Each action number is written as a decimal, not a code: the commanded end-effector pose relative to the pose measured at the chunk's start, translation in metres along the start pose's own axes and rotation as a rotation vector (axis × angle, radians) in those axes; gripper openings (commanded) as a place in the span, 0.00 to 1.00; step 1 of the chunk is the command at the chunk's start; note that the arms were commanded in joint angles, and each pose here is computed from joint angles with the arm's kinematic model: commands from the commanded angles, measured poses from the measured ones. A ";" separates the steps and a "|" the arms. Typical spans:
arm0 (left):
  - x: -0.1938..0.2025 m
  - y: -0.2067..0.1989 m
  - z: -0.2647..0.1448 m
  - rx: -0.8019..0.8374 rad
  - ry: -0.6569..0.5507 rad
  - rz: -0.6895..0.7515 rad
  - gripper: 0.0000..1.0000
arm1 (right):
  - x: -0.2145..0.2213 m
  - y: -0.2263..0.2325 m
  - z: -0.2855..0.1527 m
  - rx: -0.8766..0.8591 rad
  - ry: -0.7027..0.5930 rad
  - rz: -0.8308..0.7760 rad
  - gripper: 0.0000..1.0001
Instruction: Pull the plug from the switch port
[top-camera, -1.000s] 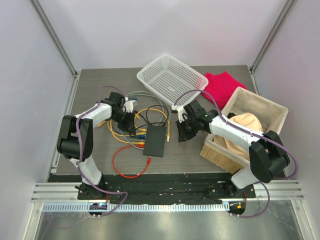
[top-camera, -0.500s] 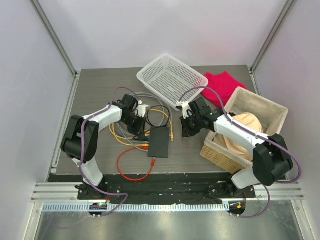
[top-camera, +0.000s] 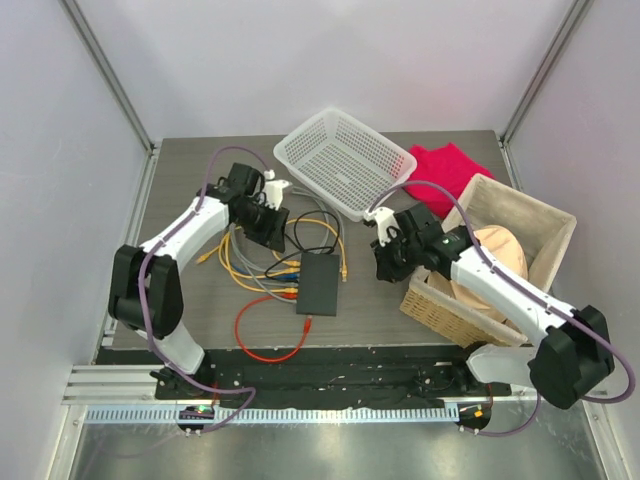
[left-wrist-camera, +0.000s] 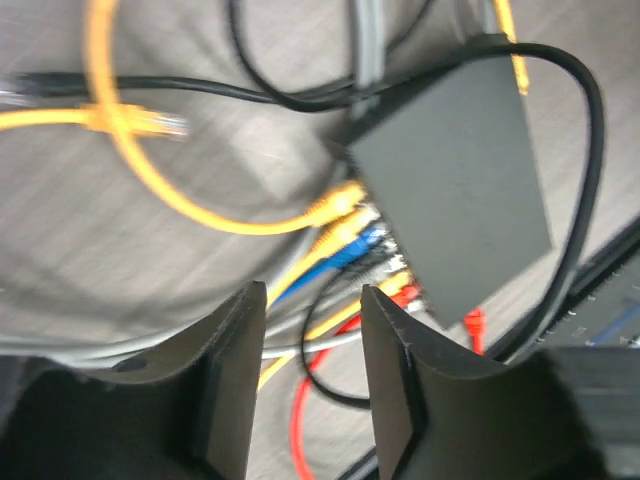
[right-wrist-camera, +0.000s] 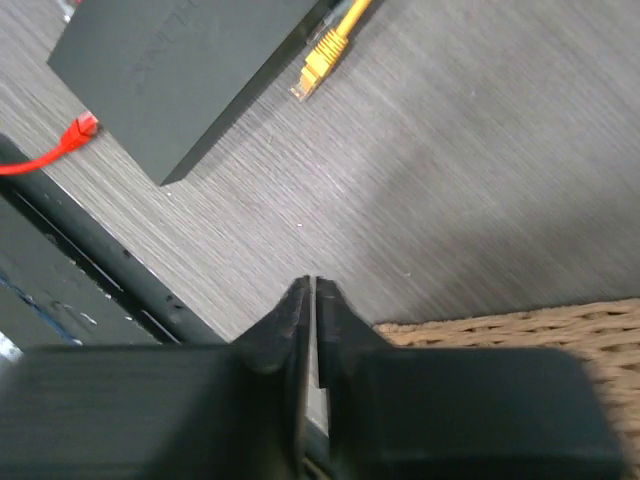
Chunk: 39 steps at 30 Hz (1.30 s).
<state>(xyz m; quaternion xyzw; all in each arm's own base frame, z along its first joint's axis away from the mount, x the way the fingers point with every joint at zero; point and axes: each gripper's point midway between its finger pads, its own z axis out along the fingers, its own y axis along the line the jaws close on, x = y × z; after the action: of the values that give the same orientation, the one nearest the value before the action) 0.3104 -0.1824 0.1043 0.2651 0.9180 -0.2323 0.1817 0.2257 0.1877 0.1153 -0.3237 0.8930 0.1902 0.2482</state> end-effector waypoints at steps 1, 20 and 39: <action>-0.021 0.019 -0.011 -0.048 -0.056 0.055 0.49 | -0.012 -0.001 -0.006 0.000 -0.030 -0.028 0.25; 0.052 0.030 0.012 0.161 0.143 -0.099 0.47 | -0.046 0.044 0.073 -0.342 0.078 0.270 0.66; 0.083 -0.059 0.059 0.388 0.250 -0.051 0.43 | -0.044 0.018 0.093 -0.256 0.156 0.236 0.65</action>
<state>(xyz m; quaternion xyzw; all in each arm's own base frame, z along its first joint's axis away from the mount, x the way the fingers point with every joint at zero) 0.2470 -0.1991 0.0331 0.2929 0.8949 -0.3352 0.0307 0.2668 0.2765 0.0515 -0.2378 0.9139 0.3181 0.0844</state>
